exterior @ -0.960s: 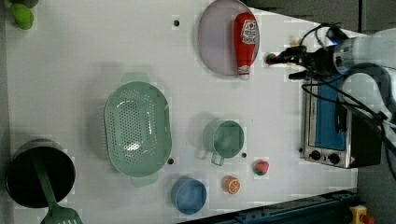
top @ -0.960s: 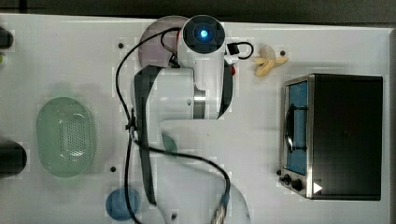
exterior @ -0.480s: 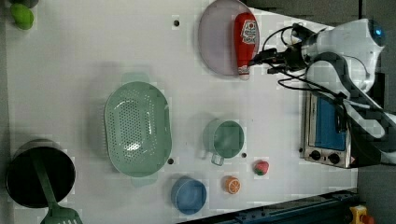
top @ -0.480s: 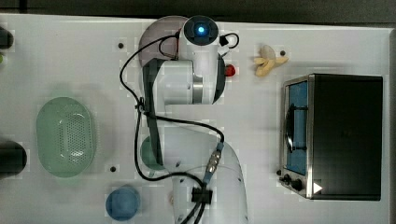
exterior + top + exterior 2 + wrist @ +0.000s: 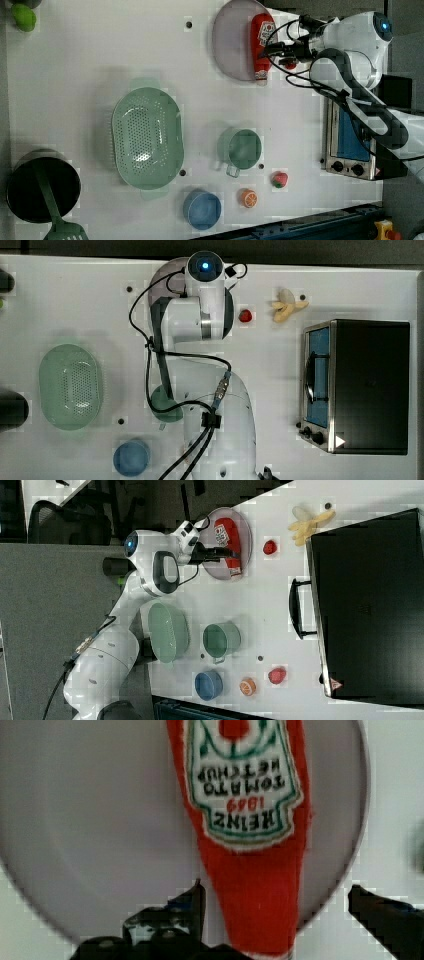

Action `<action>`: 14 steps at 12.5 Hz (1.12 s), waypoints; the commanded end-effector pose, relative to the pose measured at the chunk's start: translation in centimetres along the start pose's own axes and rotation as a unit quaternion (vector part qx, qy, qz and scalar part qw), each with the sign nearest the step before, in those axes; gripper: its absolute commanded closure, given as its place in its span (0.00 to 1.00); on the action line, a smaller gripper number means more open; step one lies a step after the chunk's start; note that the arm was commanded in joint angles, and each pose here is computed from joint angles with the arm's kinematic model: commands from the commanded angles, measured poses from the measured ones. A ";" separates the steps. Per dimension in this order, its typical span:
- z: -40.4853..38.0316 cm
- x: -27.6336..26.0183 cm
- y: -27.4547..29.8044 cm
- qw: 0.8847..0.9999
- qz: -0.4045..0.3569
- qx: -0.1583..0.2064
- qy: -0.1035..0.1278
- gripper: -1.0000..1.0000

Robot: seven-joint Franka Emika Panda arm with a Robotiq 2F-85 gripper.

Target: Pick ketchup from plate and place it on table.

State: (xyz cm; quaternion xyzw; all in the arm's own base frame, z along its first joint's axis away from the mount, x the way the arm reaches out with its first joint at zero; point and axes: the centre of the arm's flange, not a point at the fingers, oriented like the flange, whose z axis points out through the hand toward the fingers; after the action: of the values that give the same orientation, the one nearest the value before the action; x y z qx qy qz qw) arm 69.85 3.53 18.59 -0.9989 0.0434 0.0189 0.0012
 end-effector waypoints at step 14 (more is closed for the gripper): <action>-5.2 3.4 -1.4 0.993 -0.026 0.012 0.115 0.37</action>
State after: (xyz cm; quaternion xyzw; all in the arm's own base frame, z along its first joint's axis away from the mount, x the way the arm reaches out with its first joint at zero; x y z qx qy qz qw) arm 71.58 4.83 16.15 -0.9991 0.0224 -0.0365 0.0038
